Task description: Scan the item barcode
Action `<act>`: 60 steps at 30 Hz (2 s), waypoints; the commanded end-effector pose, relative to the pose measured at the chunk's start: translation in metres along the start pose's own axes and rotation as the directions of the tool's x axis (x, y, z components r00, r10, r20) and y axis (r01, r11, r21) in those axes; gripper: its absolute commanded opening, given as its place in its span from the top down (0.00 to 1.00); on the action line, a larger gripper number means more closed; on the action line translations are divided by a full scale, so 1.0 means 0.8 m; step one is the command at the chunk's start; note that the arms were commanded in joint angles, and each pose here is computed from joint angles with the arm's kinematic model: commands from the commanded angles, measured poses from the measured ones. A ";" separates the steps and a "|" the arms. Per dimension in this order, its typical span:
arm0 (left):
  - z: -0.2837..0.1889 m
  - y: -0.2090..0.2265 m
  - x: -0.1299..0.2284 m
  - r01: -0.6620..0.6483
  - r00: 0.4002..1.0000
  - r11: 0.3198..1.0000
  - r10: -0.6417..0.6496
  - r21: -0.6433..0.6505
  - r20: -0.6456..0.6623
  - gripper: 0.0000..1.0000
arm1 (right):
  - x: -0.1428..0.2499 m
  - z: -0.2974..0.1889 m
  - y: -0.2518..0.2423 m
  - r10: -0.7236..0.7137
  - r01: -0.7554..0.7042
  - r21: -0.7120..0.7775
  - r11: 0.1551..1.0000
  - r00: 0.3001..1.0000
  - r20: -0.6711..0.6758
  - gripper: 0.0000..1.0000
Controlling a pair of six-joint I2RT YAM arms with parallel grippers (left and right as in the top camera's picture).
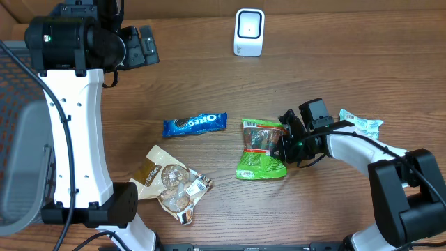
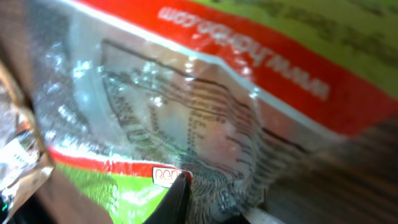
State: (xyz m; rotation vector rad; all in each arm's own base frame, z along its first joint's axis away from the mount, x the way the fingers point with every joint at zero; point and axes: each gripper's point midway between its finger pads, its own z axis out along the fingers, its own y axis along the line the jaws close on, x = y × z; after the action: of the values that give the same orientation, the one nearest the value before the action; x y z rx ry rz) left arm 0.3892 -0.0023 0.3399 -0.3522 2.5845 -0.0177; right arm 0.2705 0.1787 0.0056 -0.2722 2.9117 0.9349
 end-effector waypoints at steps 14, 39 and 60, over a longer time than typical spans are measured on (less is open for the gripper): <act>0.000 -0.002 -0.002 0.008 1.000 1.000 -0.008 -0.003 0.007 0.00 | -0.047 -0.081 0.076 -0.228 0.231 -0.137 0.963 0.973 0.041 0.96; 0.000 -0.002 -0.002 0.008 1.000 1.000 -0.008 -0.004 0.007 0.00 | -0.073 0.004 -0.046 0.010 -0.009 0.172 0.985 1.000 -0.003 0.12; 0.000 -0.002 -0.002 0.008 1.000 1.000 -0.008 -0.003 0.007 0.00 | -0.058 -0.004 -0.008 0.043 -0.048 -0.035 0.998 0.990 -0.132 0.96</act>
State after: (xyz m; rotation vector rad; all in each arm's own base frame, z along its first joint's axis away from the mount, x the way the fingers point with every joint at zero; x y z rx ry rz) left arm 0.3893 -0.0023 0.3400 -0.3521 2.5841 -0.0178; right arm 0.3147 0.1776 0.0057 -0.2187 3.0483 0.9588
